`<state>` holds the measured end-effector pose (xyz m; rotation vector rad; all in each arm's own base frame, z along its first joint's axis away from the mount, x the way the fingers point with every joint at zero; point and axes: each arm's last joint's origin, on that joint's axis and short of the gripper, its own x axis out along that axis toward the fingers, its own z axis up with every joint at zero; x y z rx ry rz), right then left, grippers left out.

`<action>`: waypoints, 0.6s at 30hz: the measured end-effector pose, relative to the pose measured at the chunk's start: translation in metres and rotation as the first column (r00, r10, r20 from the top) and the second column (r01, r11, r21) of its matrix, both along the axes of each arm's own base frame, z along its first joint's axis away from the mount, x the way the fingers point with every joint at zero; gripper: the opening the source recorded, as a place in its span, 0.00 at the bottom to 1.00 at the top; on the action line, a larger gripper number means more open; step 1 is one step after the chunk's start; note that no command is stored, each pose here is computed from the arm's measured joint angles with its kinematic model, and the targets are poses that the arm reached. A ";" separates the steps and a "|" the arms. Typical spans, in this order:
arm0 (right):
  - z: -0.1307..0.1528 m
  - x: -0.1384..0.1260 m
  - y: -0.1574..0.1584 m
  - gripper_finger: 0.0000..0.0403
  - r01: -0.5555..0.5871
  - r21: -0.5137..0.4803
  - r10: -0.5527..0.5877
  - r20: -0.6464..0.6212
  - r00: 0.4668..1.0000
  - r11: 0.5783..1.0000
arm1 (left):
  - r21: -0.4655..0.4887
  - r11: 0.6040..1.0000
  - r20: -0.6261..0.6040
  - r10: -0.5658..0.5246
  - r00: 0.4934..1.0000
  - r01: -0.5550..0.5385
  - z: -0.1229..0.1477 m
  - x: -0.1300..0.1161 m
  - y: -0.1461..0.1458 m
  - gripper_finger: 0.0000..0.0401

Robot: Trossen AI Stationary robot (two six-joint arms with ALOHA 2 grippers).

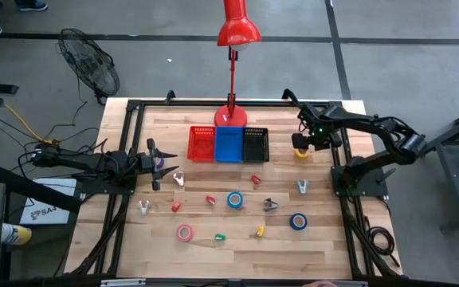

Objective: Pick and place Stapler, Stapler remover, tape
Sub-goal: Put the yellow tape into the black basket

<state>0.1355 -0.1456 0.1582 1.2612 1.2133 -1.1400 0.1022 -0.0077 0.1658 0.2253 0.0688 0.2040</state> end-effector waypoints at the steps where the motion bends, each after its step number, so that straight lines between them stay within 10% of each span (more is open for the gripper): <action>1: -0.001 0.000 0.000 0.54 0.006 -0.001 -0.006 -0.013 1.000 1.000 | 0.000 1.000 0.000 0.000 1.000 0.000 0.000 0.000 0.000 0.45; 18: -0.028 0.004 -0.005 0.43 -0.013 0.037 0.012 0.025 1.000 0.999 | 0.000 1.000 0.000 0.000 1.000 0.000 0.000 0.000 0.000 0.45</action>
